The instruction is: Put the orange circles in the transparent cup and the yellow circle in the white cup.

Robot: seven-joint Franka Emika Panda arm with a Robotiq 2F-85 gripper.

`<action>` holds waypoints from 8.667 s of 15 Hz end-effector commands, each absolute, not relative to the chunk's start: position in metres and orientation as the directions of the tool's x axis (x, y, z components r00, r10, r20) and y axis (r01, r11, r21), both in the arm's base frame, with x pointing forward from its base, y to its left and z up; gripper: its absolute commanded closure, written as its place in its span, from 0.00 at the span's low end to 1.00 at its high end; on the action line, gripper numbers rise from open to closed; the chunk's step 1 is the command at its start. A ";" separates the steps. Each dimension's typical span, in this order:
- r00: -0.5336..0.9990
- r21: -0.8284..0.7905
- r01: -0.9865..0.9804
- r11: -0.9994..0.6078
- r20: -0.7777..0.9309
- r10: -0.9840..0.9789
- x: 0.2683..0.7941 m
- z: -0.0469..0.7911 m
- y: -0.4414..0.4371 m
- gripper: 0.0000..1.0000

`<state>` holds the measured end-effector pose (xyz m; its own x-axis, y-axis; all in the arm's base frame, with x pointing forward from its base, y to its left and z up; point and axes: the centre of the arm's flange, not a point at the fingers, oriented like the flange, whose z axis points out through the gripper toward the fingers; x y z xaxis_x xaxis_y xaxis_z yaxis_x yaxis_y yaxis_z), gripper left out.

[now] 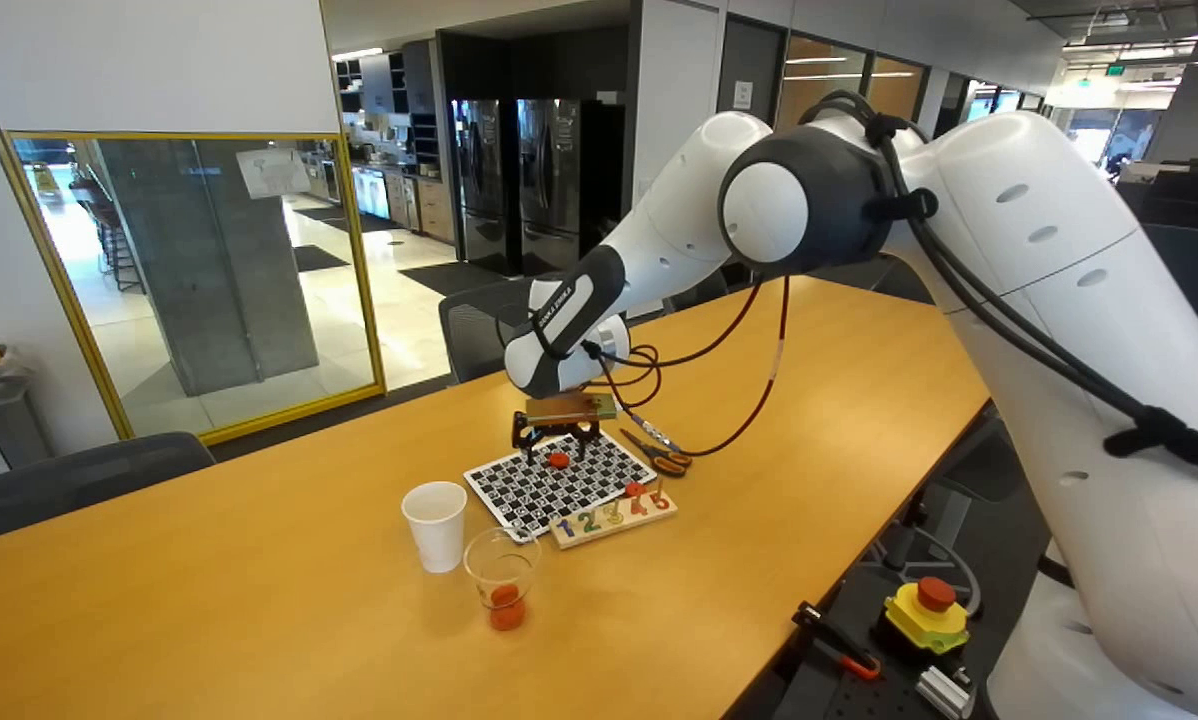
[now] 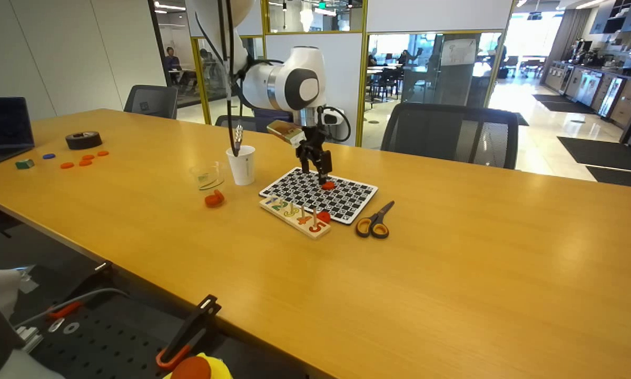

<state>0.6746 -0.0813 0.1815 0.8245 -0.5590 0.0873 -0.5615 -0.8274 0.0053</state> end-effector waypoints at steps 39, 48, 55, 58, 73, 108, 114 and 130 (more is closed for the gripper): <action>0.860 -0.066 -0.510 -0.858 -0.034 -0.509 0.724 0.165 -0.130 0.64; 0.935 -0.121 -0.355 -0.927 -0.043 -0.352 0.681 0.215 -0.068 0.82; 0.990 -0.101 -0.135 -0.986 0.016 -0.138 0.620 0.288 0.026 0.82; 1.000 -0.113 -0.020 -0.993 -0.002 -0.020 0.586 0.304 0.065 0.82; 0.956 -0.141 0.275 -0.951 -0.067 0.286 0.541 0.262 0.125 0.82; 0.879 0.004 -0.459 -0.888 0.145 -0.454 0.547 0.205 -0.132 0.00; 0.876 -0.106 -0.464 -0.879 0.092 -0.473 0.548 0.171 -0.156 0.00; 0.881 -0.127 -0.456 -0.881 0.077 -0.467 0.563 0.149 -0.175 0.00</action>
<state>0.5561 -0.1691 0.1500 0.8810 -0.4677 0.0722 -0.4587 -0.8814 -0.1127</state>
